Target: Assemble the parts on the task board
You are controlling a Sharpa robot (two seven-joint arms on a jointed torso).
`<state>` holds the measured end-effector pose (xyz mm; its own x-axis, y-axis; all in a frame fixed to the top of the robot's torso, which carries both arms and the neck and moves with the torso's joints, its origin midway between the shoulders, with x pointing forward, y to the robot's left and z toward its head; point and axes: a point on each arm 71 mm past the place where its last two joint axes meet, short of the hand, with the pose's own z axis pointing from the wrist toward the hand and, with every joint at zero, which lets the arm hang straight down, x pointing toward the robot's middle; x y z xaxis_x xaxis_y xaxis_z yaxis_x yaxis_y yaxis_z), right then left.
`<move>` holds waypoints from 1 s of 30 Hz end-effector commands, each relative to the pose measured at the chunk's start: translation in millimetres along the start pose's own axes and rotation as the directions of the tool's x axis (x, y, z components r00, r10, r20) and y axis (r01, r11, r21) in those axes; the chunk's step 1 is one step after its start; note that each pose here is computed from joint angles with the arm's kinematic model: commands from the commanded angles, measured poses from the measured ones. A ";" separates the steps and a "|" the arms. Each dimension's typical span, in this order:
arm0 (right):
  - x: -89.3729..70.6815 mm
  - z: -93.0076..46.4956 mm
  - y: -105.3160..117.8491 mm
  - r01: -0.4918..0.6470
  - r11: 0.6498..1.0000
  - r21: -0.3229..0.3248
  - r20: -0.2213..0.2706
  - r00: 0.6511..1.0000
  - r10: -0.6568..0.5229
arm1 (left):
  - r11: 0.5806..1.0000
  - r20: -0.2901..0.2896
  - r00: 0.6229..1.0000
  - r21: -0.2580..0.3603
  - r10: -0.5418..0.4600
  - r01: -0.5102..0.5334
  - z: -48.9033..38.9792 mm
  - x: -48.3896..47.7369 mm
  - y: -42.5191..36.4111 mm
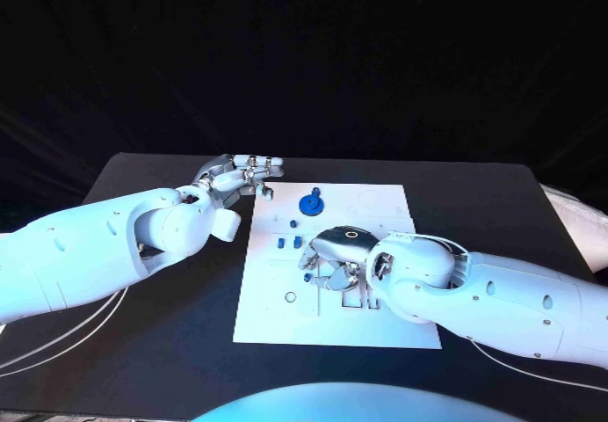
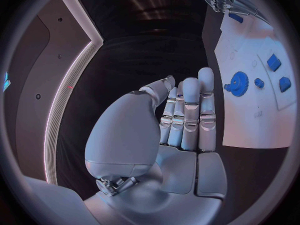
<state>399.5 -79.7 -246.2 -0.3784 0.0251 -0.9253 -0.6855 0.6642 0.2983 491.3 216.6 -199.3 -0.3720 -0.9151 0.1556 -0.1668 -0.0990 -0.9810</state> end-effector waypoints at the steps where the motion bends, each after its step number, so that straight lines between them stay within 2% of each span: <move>1: -3.9 -4.5 -0.6 -0.001 1.000 0.011 0.055 0.998 0.000 | 1.000 -0.018 1.000 0.002 -0.010 0.010 0.5 2.3 -0.2; 7: -14.6 -20.2 -9.2 -0.003 0.999 0.047 0.103 0.995 -0.002 | 1.000 -0.018 1.000 0.001 -0.010 0.010 0.3 1.8 0.2; 14: -42.0 -47.3 -38.3 0.011 0.992 0.130 0.129 0.991 -0.028 | 1.000 -0.018 1.000 0.000 -0.010 0.010 0.1 1.6 0.6; 20: -53.6 -63.4 -61.1 0.043 0.979 0.199 0.109 0.992 -0.065 | 1.000 -0.020 1.000 0.001 -0.011 0.011 0.5 2.3 1.0; 30: -52.9 -67.4 -71.2 0.077 0.971 0.228 0.066 0.993 -0.094 | 1.000 -0.021 1.000 -0.005 -0.013 0.013 0.1 2.6 4.1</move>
<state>426.4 -178.5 -200.1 -0.2578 0.0526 -0.9648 -0.5510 0.8122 0.1915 490.3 216.2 -203.6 -0.3726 -0.9144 0.1586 -0.1763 -0.0980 -0.9794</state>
